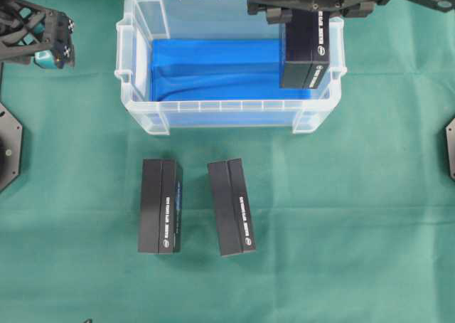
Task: Take out the box from the case.
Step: 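Lift the right black box up out of the case, then carry the box forward to the right of the middle box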
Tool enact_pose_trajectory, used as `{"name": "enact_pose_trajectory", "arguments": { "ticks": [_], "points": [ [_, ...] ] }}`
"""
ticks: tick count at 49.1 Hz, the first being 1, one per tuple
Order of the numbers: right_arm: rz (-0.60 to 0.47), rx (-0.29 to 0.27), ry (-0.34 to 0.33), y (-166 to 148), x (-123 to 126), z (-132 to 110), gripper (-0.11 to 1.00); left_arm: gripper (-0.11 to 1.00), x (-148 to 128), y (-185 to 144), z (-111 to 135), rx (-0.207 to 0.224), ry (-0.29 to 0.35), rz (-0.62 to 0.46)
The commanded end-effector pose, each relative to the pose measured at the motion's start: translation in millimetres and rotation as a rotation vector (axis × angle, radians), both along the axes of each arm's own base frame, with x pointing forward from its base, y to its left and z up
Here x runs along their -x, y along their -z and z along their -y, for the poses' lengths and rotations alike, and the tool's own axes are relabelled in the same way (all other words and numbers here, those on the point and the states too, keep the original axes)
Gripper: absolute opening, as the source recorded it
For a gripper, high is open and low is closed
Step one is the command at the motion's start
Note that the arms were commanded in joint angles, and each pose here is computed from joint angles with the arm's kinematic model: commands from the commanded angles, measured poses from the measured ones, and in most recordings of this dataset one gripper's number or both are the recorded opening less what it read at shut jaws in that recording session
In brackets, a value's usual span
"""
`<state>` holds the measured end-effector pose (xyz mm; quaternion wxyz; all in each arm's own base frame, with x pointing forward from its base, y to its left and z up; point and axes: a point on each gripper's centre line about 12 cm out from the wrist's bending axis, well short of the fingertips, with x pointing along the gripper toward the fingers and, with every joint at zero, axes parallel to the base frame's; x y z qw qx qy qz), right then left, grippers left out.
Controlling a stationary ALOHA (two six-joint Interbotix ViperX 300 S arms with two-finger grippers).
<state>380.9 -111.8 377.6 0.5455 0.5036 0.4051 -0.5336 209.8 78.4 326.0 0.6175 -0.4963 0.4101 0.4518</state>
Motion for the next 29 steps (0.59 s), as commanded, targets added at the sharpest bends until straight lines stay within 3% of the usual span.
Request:
{"name": "enact_pose_trajectory", "arguments": {
  "ticks": [1,16,29],
  "points": [
    [0.063,0.020,-0.015,-24.2,8.0,-7.5,0.66,0.98,-0.2,-4.6,0.3,-0.010,0.005,0.018],
    [0.066,0.011,-0.047,-24.1,1.3,-39.1,0.66,0.98,-0.2,-4.6,0.3,-0.010,0.005,0.018],
    [0.050,0.011,-0.076,-22.7,-2.3,-91.6,0.66,0.98,0.1,-4.5,0.4,-0.009,0.004,0.015]
  ]
}}
